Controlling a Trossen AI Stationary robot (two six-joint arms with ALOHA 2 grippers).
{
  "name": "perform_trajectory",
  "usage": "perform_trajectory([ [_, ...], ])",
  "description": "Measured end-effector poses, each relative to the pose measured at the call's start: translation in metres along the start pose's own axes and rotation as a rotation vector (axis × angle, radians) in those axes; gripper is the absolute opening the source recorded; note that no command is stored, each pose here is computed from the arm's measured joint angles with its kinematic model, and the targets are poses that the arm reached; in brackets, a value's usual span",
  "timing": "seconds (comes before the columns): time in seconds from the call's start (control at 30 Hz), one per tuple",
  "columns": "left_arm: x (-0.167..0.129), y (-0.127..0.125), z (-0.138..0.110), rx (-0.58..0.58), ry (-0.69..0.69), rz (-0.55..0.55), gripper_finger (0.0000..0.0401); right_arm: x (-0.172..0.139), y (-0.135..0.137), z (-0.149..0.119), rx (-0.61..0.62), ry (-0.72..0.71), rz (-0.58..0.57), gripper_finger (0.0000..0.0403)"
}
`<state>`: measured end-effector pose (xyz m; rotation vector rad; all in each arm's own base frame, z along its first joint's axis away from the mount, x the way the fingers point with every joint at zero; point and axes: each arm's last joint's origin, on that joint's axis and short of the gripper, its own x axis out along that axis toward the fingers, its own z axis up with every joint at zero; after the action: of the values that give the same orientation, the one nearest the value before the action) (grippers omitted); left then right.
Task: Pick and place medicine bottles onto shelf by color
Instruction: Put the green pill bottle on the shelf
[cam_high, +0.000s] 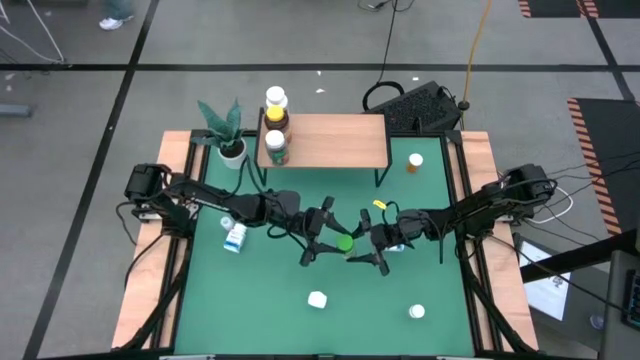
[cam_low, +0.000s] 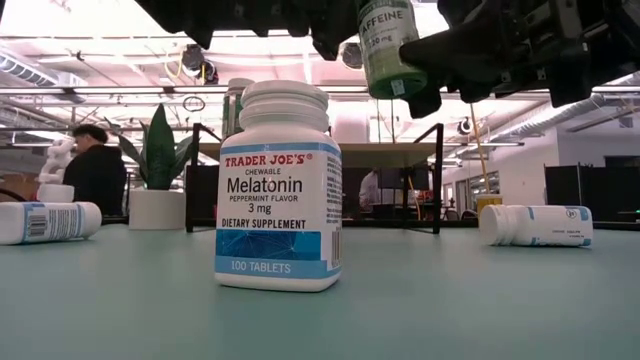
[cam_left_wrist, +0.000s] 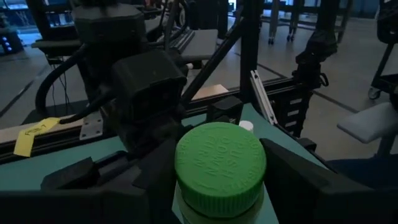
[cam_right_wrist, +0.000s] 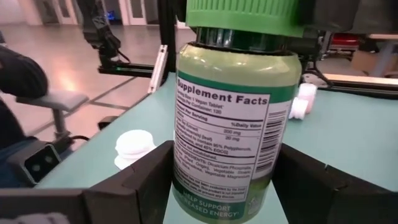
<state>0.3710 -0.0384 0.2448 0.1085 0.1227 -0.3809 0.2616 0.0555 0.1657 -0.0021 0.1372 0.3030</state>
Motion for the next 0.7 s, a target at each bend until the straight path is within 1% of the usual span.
perform_trajectory([
  [0.1, 0.000, 0.001, -0.001, -0.002, 0.015, 0.038, 0.0201, 0.000, 0.003, -0.002, -0.047, 0.016, -0.001, 0.0249],
  [0.17, 0.000, 0.001, -0.002, 0.001, 0.025, 0.055, 0.0201, 0.000, 0.005, -0.002, -0.061, 0.020, -0.004, 0.0267],
  [0.23, -0.001, 0.002, -0.001, 0.007, 0.027, 0.066, 0.0210, 0.000, 0.005, -0.002, -0.060, 0.012, -0.014, 0.0289],
  [0.3, -0.006, 0.002, 0.003, 0.009, 0.043, 0.092, 0.0213, 0.000, 0.003, -0.001, -0.044, 0.007, -0.075, 0.0308],
  [0.37, -0.011, 0.004, 0.008, 0.029, 0.058, 0.136, 0.0208, -0.001, 0.001, 0.002, -0.016, -0.005, -0.166, 0.0321],
  [0.43, -0.021, 0.006, 0.016, 0.047, 0.080, 0.192, 0.0201, -0.003, 0.000, 0.005, 0.006, -0.014, -0.244, 0.0327],
  [0.6, -0.057, 0.020, 0.044, 0.084, 0.078, 0.312, 0.0206, -0.018, 0.004, 0.016, 0.014, -0.073, -0.394, 0.0327],
  [0.7, -0.085, 0.038, 0.062, 0.102, 0.027, 0.447, 0.0216, -0.029, 0.009, 0.009, 0.006, -0.043, -0.423, 0.0326],
])
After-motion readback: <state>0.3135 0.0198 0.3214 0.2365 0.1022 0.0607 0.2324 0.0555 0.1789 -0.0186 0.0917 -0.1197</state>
